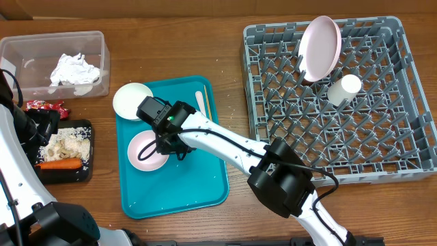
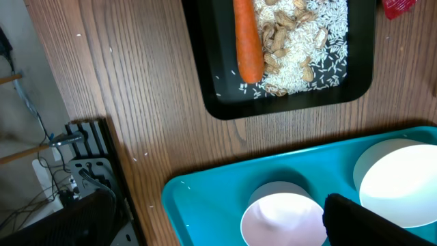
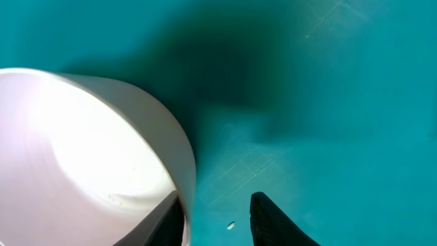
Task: Sort waste into correct bins and load items into the dishwasher rack
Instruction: 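Grasp the pink bowl's rim with the right gripper, then lift the pink bowl and carry it right into the rack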
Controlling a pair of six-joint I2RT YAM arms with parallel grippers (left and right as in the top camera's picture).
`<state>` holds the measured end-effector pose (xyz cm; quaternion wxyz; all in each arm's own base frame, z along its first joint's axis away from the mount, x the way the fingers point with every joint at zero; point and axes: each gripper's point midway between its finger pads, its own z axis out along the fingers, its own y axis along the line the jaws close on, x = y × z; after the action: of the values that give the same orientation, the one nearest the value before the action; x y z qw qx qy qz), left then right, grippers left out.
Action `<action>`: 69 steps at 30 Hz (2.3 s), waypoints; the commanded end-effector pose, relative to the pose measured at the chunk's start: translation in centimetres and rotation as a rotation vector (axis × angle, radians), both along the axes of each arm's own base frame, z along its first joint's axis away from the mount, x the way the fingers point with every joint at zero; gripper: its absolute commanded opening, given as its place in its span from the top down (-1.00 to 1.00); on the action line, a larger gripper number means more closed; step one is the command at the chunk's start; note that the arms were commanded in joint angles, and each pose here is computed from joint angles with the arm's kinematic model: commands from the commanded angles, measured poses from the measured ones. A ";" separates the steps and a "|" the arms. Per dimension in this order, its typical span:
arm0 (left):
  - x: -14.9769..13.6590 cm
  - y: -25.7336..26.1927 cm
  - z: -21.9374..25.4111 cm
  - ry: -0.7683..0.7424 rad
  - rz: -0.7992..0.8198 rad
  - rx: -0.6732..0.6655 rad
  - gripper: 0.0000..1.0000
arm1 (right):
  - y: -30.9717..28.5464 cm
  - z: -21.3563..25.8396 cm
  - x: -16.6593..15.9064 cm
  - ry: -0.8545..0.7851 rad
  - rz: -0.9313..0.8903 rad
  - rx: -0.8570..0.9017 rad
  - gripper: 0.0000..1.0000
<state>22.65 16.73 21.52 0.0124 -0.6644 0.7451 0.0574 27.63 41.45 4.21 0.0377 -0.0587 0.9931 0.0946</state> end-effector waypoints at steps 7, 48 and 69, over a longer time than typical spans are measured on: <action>-0.2 0.5 0.1 0.010 0.007 0.018 -0.99 | 0.8 0.9 -0.2 0.008 0.011 0.035 0.33; -0.2 0.5 0.1 0.010 0.007 0.018 -1.00 | -13.6 17.4 1.8 -0.262 -0.127 -0.135 0.92; -0.2 0.4 0.1 0.010 0.007 0.018 -1.00 | -40.6 24.5 5.9 -0.402 -0.641 -0.586 0.92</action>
<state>22.64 16.73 21.51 0.0122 -0.6644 0.7451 0.0576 33.61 4.84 26.69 0.2010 0.2063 0.9444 -0.1584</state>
